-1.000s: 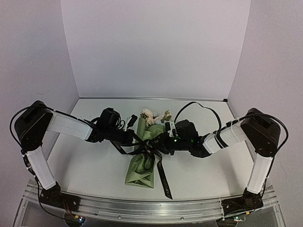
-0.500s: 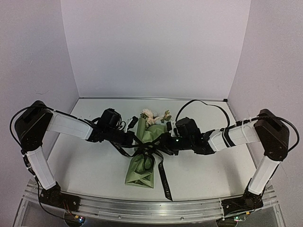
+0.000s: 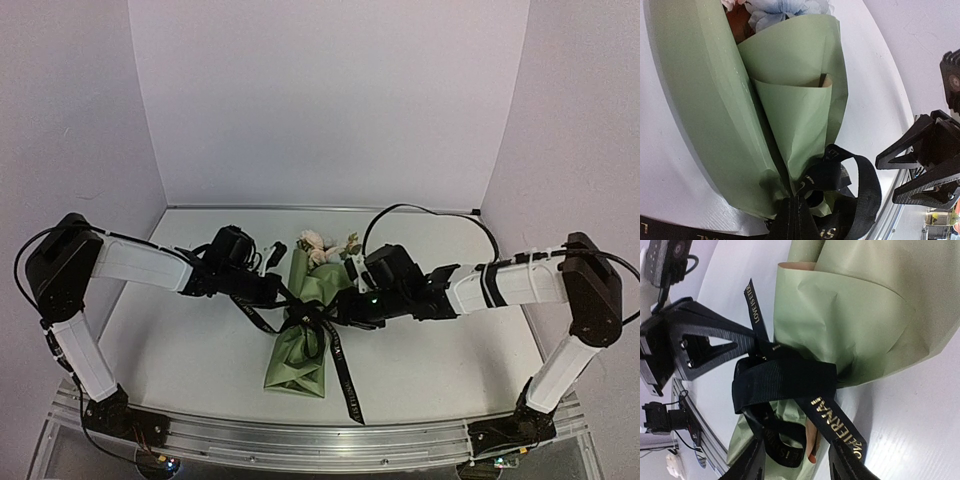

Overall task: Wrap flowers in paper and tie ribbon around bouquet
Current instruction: Tie the half-tied ribbon around the folded bouquet, then adjust the left side of the ribbon on the folded bouquet.

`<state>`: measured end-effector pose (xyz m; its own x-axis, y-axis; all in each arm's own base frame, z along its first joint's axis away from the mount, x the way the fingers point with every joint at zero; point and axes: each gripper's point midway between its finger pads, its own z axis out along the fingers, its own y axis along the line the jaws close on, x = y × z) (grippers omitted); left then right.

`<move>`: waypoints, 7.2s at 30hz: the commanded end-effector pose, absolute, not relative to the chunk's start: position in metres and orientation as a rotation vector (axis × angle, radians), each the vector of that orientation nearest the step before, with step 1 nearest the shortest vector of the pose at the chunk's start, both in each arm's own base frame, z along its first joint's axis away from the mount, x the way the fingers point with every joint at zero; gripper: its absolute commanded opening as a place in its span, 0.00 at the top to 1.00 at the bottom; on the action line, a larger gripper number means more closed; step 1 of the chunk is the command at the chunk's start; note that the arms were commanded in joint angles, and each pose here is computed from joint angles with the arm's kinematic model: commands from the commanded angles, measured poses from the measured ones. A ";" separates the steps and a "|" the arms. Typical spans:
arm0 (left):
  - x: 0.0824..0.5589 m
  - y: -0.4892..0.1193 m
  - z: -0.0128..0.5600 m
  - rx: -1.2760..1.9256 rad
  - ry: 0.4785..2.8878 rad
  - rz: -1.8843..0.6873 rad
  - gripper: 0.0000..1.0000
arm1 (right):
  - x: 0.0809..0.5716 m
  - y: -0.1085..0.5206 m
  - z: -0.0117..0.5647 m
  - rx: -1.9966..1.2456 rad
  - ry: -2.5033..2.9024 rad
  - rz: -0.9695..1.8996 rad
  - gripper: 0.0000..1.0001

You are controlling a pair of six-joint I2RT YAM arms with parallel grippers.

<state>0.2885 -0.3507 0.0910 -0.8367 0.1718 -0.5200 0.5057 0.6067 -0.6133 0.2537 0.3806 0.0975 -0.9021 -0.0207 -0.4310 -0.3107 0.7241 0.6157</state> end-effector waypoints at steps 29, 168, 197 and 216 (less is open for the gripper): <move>0.296 -0.358 0.144 0.616 2.288 -1.126 1.00 | 0.202 0.420 0.080 -0.802 2.555 0.675 0.64; 0.293 -0.246 0.086 0.022 2.523 -0.946 0.90 | 0.187 0.169 0.047 -0.142 2.824 -0.152 0.64; 0.194 -0.441 0.044 0.954 2.555 -1.091 0.45 | 0.290 0.304 0.087 -0.151 2.810 0.529 0.41; 0.190 -0.447 0.038 0.943 2.571 -1.119 1.00 | 0.293 0.293 0.050 0.049 2.827 0.545 0.55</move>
